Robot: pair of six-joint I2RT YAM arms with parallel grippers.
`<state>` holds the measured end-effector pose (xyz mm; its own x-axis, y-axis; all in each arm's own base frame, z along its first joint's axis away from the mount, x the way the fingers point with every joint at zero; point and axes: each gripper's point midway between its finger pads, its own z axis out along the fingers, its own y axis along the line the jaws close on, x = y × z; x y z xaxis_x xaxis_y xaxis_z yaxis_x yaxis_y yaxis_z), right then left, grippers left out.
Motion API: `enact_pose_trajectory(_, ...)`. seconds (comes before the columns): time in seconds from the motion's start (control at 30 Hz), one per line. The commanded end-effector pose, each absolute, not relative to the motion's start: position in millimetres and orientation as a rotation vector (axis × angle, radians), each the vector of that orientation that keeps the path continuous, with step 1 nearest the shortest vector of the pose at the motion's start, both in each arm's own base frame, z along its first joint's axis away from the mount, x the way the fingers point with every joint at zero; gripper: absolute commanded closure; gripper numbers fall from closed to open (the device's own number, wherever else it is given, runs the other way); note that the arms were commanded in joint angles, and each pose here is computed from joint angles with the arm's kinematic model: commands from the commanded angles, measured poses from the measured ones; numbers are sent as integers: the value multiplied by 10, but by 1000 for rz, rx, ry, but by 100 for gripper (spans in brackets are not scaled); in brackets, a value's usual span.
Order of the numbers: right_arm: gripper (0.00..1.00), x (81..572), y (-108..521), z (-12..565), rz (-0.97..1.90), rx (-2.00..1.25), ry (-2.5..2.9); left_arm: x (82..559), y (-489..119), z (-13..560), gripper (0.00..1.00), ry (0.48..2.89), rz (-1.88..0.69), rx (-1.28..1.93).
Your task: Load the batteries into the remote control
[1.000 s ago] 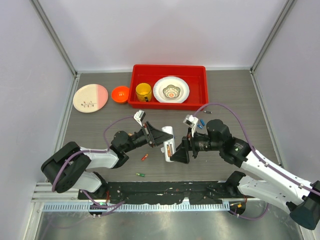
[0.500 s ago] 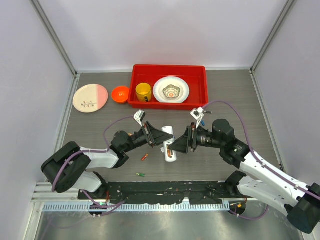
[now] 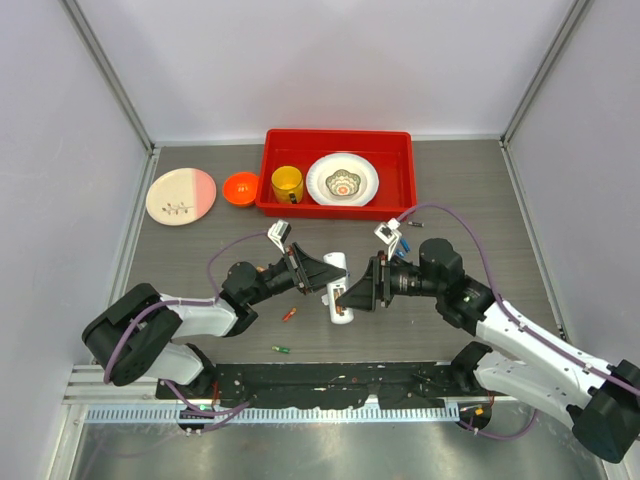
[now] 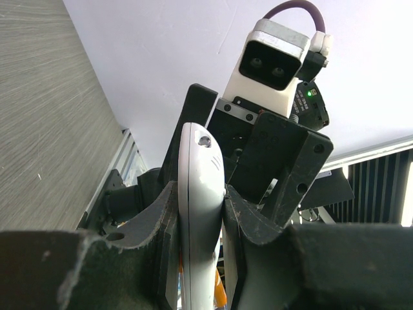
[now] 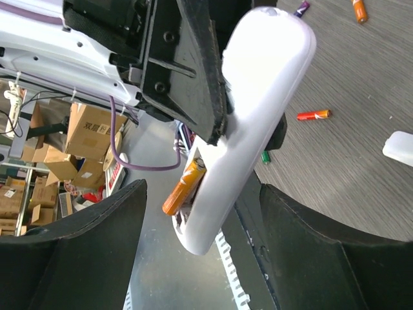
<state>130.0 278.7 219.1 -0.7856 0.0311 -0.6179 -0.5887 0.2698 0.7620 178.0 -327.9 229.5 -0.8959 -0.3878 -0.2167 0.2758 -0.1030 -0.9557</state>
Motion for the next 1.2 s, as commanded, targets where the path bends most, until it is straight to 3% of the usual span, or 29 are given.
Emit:
enact_pose_trajectory(0.0, 24, 1264, 2786, 2170, 1545, -562, 2014, 1657, -3181, 2931, 100, 1415, -2148, 36)
enact_pose_trajectory(0.67, 32, 1327, 2817, 2048, 1539, -510, 2065, 1647, -3177, 2950, 100, 1409, -2152, 41)
enact_pose_trajectory(1.17, 46, 1371, 2847, 2008, 1557, -455, 2078, 1602, -3173, 2957, 100, 1408, -2161, 46)
